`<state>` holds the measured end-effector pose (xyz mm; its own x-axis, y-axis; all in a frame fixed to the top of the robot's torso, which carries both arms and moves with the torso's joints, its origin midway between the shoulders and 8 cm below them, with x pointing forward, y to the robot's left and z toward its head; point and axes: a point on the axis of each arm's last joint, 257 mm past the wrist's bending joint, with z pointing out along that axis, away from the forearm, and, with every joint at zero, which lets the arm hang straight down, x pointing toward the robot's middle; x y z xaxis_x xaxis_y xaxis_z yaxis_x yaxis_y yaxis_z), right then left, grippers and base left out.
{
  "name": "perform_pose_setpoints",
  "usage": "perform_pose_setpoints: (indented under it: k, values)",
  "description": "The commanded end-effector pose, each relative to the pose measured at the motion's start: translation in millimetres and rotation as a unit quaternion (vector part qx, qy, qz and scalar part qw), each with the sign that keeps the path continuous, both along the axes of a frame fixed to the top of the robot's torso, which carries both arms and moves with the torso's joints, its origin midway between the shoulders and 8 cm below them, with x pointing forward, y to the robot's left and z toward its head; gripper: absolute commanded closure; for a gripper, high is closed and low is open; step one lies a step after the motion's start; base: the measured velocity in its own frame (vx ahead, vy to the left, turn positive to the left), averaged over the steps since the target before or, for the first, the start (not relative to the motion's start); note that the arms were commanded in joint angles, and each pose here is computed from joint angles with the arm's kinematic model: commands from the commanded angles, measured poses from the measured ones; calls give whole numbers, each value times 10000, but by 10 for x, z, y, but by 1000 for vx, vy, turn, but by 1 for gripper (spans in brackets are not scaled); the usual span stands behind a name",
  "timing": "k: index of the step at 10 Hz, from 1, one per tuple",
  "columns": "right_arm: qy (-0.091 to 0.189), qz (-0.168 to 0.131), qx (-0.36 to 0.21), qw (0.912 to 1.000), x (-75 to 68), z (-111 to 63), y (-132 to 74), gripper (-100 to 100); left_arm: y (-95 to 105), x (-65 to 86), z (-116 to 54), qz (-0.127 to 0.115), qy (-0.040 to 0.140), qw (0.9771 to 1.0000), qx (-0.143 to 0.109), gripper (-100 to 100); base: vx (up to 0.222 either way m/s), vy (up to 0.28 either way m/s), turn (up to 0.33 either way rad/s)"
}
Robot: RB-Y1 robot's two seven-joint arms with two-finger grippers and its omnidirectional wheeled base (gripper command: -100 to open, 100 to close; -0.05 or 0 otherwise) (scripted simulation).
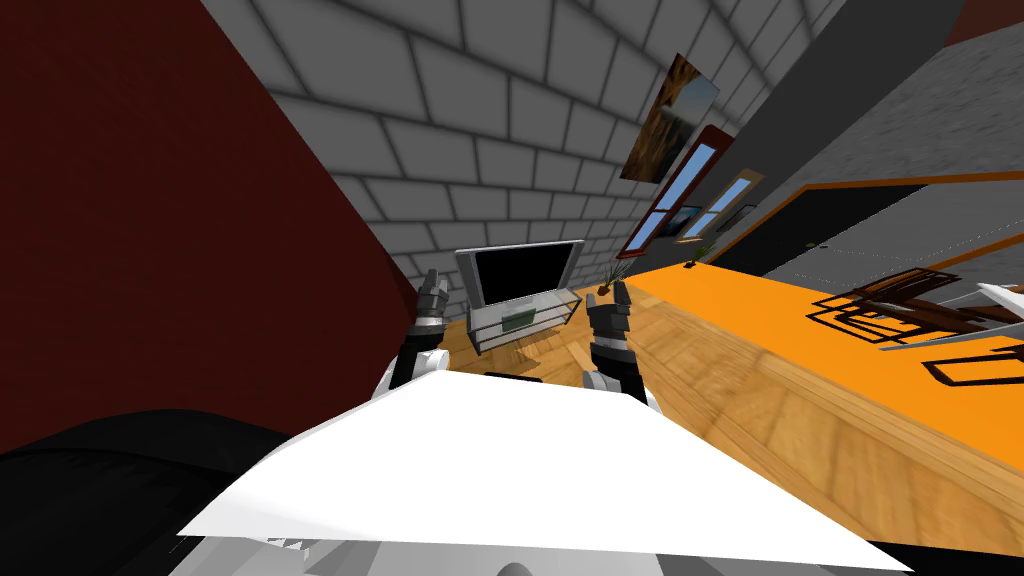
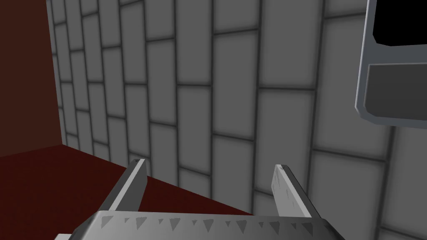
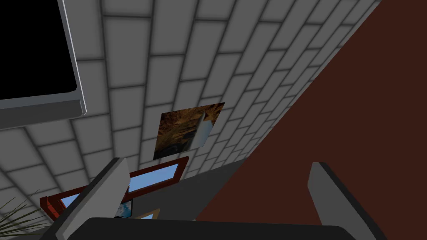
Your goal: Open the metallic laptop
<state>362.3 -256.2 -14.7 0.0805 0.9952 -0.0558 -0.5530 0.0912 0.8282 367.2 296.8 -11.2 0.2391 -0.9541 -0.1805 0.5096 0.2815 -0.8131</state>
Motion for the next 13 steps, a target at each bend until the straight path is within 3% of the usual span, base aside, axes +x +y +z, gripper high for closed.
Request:
perform_pose_setpoints:
  k: [1,9,10,13]
  values:
    - [0,0,0,10000,0,0,0,0,0,0,0,0,0,10000,0,0,0,0,0]
    - [-2,0,0,10000,-1,2,0,0,0,-1,2,0,-2,10000,1,0,0,0,0]
    - [-2,0,0,10000,-1,2,0,0,-7,41,-110,-63,104,9999,81,-100,22,-17,-10]
    - [2,0,0,10000,0,-2,0,0,10,115,-360,-136,318,9993,146,-100,33,-29,-11]
